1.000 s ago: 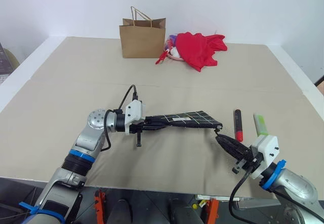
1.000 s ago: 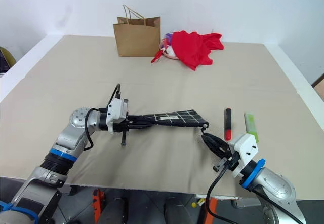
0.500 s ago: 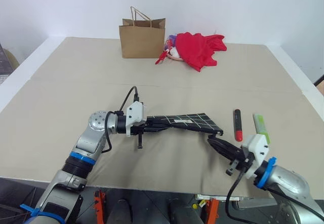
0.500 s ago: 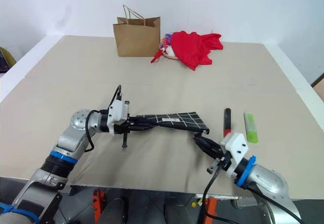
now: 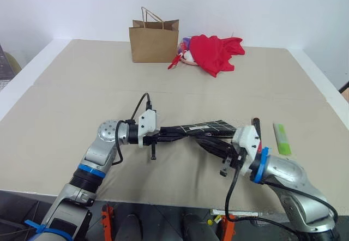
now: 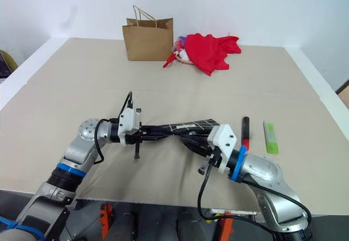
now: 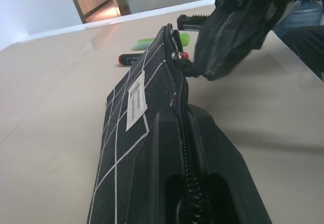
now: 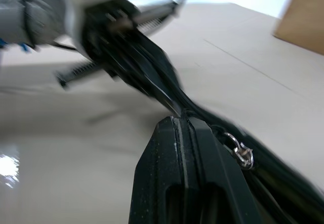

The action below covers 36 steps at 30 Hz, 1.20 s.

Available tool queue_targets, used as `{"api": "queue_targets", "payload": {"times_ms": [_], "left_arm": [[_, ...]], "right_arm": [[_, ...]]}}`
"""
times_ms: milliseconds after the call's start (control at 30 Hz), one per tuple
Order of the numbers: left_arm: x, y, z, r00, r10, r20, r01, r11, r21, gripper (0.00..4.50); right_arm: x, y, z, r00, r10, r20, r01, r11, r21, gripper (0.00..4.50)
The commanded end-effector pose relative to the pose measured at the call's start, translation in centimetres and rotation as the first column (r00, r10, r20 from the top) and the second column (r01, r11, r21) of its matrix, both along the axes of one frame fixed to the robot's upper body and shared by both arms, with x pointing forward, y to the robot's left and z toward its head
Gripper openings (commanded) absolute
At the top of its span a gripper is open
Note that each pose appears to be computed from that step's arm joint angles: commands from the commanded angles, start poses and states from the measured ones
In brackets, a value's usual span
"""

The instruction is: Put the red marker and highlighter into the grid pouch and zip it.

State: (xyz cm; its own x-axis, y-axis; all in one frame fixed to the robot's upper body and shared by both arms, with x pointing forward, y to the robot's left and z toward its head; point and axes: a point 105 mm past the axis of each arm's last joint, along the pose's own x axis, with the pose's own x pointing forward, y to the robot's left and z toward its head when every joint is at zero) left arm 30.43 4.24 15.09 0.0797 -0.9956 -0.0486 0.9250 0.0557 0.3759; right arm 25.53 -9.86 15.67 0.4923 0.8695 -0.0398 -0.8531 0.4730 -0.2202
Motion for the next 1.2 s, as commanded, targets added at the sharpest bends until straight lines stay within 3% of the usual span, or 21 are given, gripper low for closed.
{"api": "queue_targets", "payload": {"times_ms": [33, 367, 467, 533, 567, 633, 733, 833, 933, 1200], "left_arm": [[-0.3, -0.7, 0.8, 0.999, -0.015, 0.05, 0.016, 1.0, -0.019, 0.0], [-0.2, -0.6, 0.9, 0.998, -0.002, 0.063, 0.003, 1.0, -0.024, 0.0], [-0.2, -0.3, 0.8, 0.998, 0.006, 0.061, -0.005, 1.0, -0.017, 0.0], [-0.1, -0.1, 0.8, 0.998, 0.01, 0.06, -0.009, 1.0, -0.013, 0.0], [-0.1, 0.0, 0.8, 0.998, 0.013, 0.058, -0.012, 1.0, -0.012, 0.0], [0.1, 0.2, 0.8, 0.998, 0.018, 0.058, -0.018, 1.0, -0.008, 0.0], [0.2, 0.4, 0.9, 0.998, 0.026, 0.061, -0.025, 1.0, -0.008, 0.0], [0.2, 0.5, 1.1, 0.998, 0.029, 0.064, -0.029, 1.0, -0.013, 0.0], [0.1, 0.6, 1.2, 0.997, 0.029, 0.066, -0.028, 0.999, -0.015, 0.0], [0.2, 0.6, 1.3, 0.997, 0.033, 0.072, -0.032, 0.999, -0.014, 0.0]], "right_arm": [[-0.4, 2.3, 1.8, 0.996, 0.073, 0.05, -0.074, 0.997, 0.028, 0.08], [-0.4, 2.2, 1.8, 0.999, 0.045, 0.013, -0.045, 0.997, 0.069, 0.08], [-2.3, 1.7, 2.6, 0.994, 0.108, -0.017, -0.106, 0.988, 0.111, 0.92], [-3.6, 0.8, 3.8, 0.991, 0.124, -0.044, -0.115, 0.978, 0.175, 1.86], [-3.8, 0.2, 4.4, 0.99, 0.114, -0.081, -0.093, 0.969, 0.23, 2.06], [-3.4, -2.3, 5.2, 0.988, 0.026, -0.154, 0.023, 0.949, 0.313, 3.01], [-1.0, -8.0, 5.4, 0.942, -0.267, -0.203, 0.325, 0.877, 0.355, 3.87], [1.2, -13.5, 3.7, 0.794, -0.577, -0.188, 0.607, 0.744, 0.279, 3.87], [2.1, -16.9, 1.3, 0.648, -0.744, -0.166, 0.761, 0.622, 0.182, 3.87], [2.6, -16.9, -3.8, 0.563, -0.796, -0.221, 0.825, 0.557, 0.095, 3.87]]}}
